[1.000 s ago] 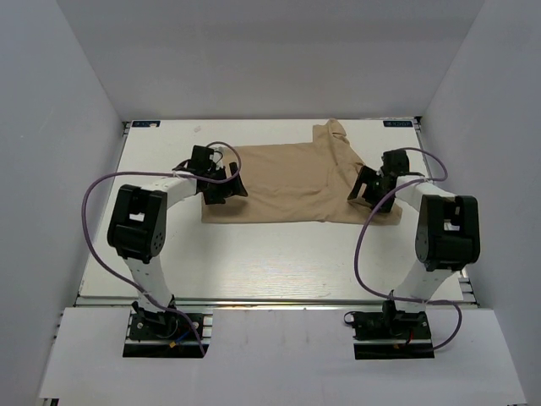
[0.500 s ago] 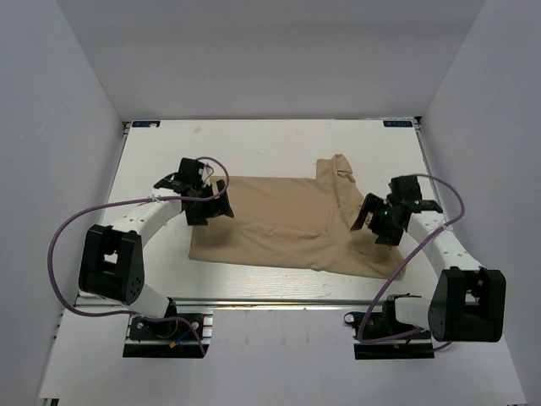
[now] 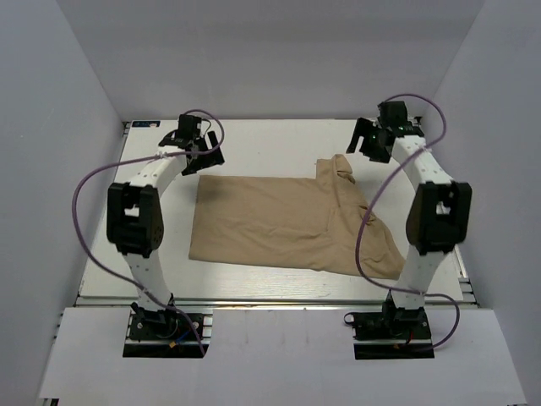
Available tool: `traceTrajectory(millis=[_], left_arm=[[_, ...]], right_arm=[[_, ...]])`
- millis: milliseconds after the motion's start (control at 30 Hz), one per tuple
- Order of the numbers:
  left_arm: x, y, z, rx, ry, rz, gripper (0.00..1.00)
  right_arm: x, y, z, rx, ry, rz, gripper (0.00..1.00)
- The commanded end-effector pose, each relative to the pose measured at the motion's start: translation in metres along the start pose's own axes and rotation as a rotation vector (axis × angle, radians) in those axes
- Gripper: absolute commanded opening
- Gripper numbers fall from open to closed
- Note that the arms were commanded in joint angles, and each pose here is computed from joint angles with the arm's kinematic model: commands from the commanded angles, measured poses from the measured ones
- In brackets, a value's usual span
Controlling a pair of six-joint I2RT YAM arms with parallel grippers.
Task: Fold and stack the t-shirts
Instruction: Grap the side of the flattened tshirt furthest away from the robot with both arms
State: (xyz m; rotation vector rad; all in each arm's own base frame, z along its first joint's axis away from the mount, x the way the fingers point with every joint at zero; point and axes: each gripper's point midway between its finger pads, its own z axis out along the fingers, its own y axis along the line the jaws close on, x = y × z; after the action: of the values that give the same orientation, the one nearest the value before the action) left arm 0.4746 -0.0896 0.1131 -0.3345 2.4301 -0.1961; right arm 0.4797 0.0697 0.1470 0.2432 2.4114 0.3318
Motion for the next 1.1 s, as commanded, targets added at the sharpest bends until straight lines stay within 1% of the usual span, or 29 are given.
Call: traceTrajectory(millis=[0, 33, 67, 100, 133, 167, 233, 267, 333, 367, 400, 533, 567, 600, 633, 667, 700, 733, 767, 800, 900, 1000, 1067], left_arm=[[-0.022, 0.016, 0.012, -0.082, -0.02, 0.025, 1.0], [-0.015, 0.019, 0.026, -0.092, 0.006, 0.053, 1.0], [-0.018, 0.023, 0.032, -0.097, 0.003, 0.046, 1.0], [-0.026, 0.022, 0.036, -0.102, -0.018, 0.053, 1.0], [-0.027, 0.021, 0.041, -0.094, -0.013, 0.064, 1.0], [-0.017, 0.024, 0.054, -0.107, 0.021, 0.067, 1.0], [-0.014, 0.024, 0.063, -0.103, 0.037, 0.079, 1.0], [-0.013, 0.024, 0.067, -0.105, 0.041, 0.079, 0.98], [-0.004, 0.027, 0.081, -0.115, 0.068, 0.081, 0.98], [0.001, 0.029, 0.086, -0.119, 0.08, 0.082, 0.94], [0.009, 0.032, 0.093, -0.127, 0.099, 0.084, 0.93], [0.016, 0.044, 0.099, -0.183, 0.114, 0.09, 0.78], [0.016, 0.044, 0.099, -0.183, 0.114, 0.09, 0.69], [0.017, 0.043, 0.099, -0.171, 0.119, 0.1, 0.64], [0.024, 0.043, 0.1, -0.167, 0.137, 0.101, 0.58], [0.032, 0.044, 0.103, -0.151, 0.154, 0.11, 0.51], [0.034, 0.041, 0.106, -0.129, 0.151, 0.121, 0.31], [0.033, 0.041, 0.104, -0.126, 0.146, 0.121, 0.14], [0.04, 0.037, 0.105, -0.116, 0.159, 0.128, 0.0], [0.039, 0.033, 0.103, -0.09, 0.154, 0.147, 0.0], [0.035, 0.027, 0.1, -0.072, 0.123, 0.162, 0.0], [0.023, 0.022, 0.092, -0.052, 0.065, 0.158, 0.0], [0.012, 0.024, 0.087, -0.046, 0.029, 0.148, 0.0]], right_arm=[[-0.006, -0.006, 0.027, 0.06, 0.051, -0.108, 0.83], [-0.004, -0.005, 0.032, 0.059, 0.063, -0.124, 0.78], [-0.02, 0.002, 0.032, 0.047, 0.031, -0.149, 0.76], [-0.007, -0.005, 0.048, 0.058, 0.079, -0.178, 0.74], [-0.008, -0.002, 0.051, 0.055, 0.08, -0.191, 0.74], [-0.01, 0.0, 0.058, 0.048, 0.072, -0.221, 0.72], [-0.004, -0.006, 0.071, 0.08, 0.092, -0.23, 0.72], [-0.003, -0.007, 0.073, 0.089, 0.098, -0.235, 0.7], [0.004, -0.008, 0.084, 0.082, 0.121, -0.234, 0.7], [0.006, -0.006, 0.087, 0.076, 0.124, -0.234, 0.69], [0.01, -0.009, 0.095, 0.074, 0.139, -0.232, 0.69], [0.012, -0.008, 0.113, 0.069, 0.136, -0.229, 0.66], [0.014, -0.007, 0.116, 0.068, 0.146, -0.229, 0.61], [0.012, -0.009, 0.12, 0.07, 0.142, -0.224, 0.6], [0.011, -0.009, 0.123, 0.07, 0.142, -0.225, 0.57], [0.012, -0.01, 0.126, 0.071, 0.14, -0.223, 0.51], [0.01, -0.009, 0.128, 0.067, 0.128, -0.225, 0.38], [0.011, -0.011, 0.131, 0.073, 0.129, -0.218, 0.2], [0.009, -0.012, 0.131, 0.078, 0.125, -0.214, 0.07], [0.007, -0.014, 0.133, 0.086, 0.115, -0.214, 0.0], [-0.006, -0.012, 0.132, 0.087, 0.076, -0.234, 0.0], [-0.038, 0.005, 0.115, 0.033, -0.014, -0.348, 0.0], [-0.064, 0.011, 0.104, 0.021, -0.105, -0.425, 0.0]])
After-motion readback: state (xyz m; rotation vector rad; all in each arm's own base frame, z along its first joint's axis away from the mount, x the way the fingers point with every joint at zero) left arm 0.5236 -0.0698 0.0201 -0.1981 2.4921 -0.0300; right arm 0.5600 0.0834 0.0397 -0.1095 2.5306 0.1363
